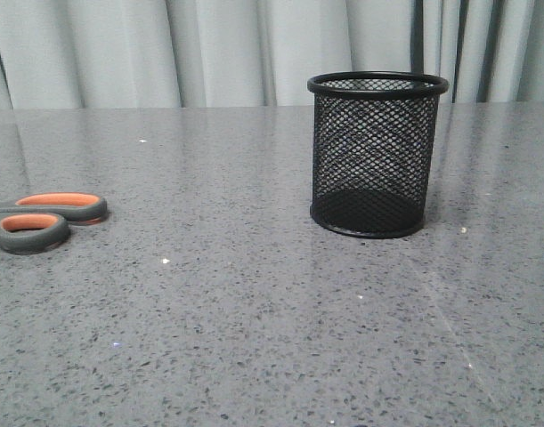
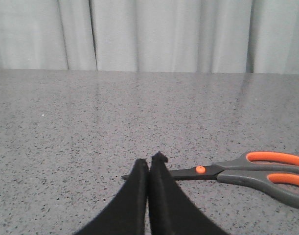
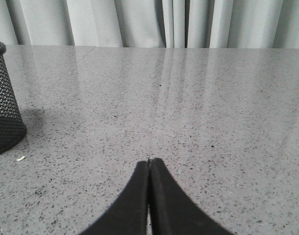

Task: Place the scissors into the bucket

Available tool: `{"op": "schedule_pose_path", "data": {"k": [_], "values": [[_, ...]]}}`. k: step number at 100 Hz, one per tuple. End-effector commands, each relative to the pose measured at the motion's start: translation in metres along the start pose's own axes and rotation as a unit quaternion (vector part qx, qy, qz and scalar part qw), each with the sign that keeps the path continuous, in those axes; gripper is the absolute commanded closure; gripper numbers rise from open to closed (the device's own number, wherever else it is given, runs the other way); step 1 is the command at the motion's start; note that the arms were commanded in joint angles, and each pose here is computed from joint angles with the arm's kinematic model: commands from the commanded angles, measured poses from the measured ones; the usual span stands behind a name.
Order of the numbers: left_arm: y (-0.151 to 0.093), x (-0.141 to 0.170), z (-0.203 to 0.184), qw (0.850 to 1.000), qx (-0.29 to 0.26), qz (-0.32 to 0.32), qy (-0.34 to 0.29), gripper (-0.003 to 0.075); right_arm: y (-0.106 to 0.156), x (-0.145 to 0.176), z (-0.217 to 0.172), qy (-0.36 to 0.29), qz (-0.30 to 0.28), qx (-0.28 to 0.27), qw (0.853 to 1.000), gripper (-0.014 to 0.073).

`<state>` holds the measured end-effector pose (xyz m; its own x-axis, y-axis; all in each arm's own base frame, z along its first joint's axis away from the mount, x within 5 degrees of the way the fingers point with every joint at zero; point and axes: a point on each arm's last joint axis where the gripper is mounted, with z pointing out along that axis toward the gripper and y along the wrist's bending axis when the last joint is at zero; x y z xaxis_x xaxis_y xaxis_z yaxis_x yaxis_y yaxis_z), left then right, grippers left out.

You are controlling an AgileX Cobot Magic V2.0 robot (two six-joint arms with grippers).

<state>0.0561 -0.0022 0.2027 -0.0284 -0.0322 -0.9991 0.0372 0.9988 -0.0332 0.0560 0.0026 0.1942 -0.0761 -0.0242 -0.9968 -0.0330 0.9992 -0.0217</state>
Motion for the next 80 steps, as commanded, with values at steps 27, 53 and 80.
{"op": "schedule_pose_path", "data": {"k": [27, 53, 80], "values": [[0.000, 0.002, 0.000, 0.993, 0.004, -0.110, -0.051, 0.0740, -0.003, -0.014, -0.003, -0.092, 0.120, 0.006, 0.989, 0.0650], [0.003, -0.009, -0.002, 0.956, 0.008, -0.280, -0.085, 0.0740, -0.006, -0.021, -0.005, -0.121, 0.263, 0.004, 0.957, 0.0650], [-0.006, -0.052, -0.010, 0.963, 0.045, -0.255, -0.077, 0.0740, 0.004, -0.050, -0.009, -0.073, 0.217, -0.040, 0.973, 0.0647]]}}
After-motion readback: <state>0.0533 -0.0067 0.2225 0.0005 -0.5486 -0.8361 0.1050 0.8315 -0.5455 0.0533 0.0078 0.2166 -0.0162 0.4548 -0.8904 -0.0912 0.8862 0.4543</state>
